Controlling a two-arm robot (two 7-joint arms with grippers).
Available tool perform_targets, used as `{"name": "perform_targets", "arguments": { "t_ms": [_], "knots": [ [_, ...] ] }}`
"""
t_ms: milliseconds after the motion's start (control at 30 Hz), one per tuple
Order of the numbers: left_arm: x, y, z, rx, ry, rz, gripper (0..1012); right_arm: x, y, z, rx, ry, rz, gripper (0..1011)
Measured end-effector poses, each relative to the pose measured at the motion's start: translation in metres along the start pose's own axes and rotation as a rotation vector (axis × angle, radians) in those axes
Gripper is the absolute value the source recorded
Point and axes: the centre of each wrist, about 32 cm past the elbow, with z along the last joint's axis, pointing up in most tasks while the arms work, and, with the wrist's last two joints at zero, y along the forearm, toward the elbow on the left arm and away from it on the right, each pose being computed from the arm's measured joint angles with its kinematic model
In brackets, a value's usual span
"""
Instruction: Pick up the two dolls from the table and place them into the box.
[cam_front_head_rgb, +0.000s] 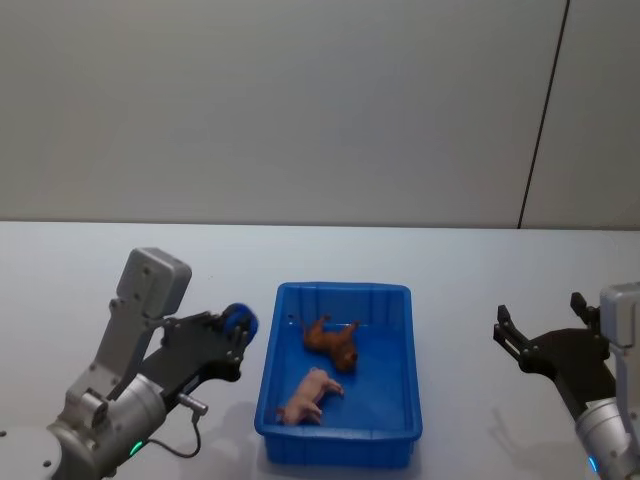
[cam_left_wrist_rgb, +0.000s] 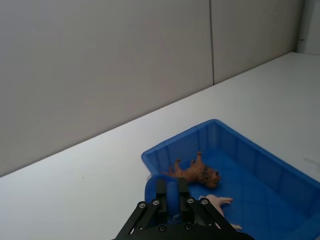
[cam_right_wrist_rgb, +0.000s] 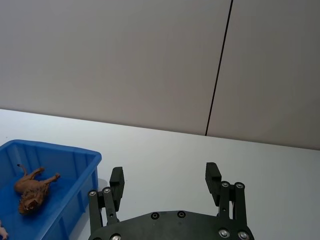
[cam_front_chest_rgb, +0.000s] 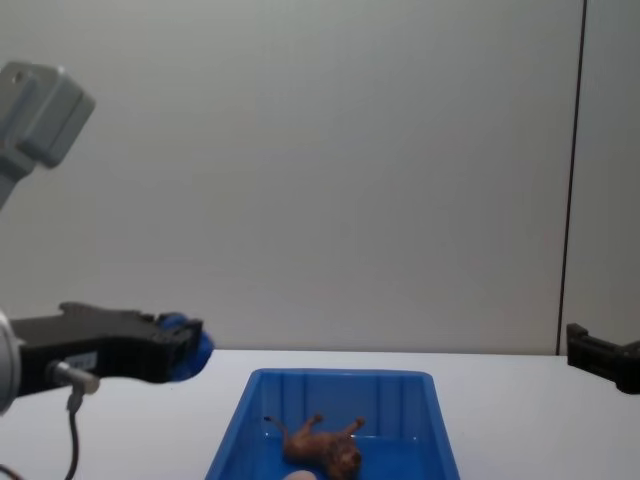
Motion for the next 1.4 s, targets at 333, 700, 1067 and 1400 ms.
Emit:
{"name": "perform_targets", "arguments": {
  "t_ms": [333,700,1067,1400],
  "knots": [
    [0.0046,-0.0125,0.0065,-0.067,-0.013,-0.135,123,0.0,0.0,0.0,0.0,0.0,0.0,1001],
    [0.0087,-0.0332,0.0084,-0.126,-0.006,-0.313,414,0.0,0.0,0.0,0.0,0.0,0.0,1001],
    [0.0099,-0.0531,0.0081,-0.163,0.01,-0.448,774,0.0,0.0,0.0,0.0,0.0,0.0,1001],
    [0.0095,-0.062,0.008,-0.179,0.017,-0.506,1001,0.0,0.0,0.0,0.0,0.0,0.0,1001]
  ]
}}
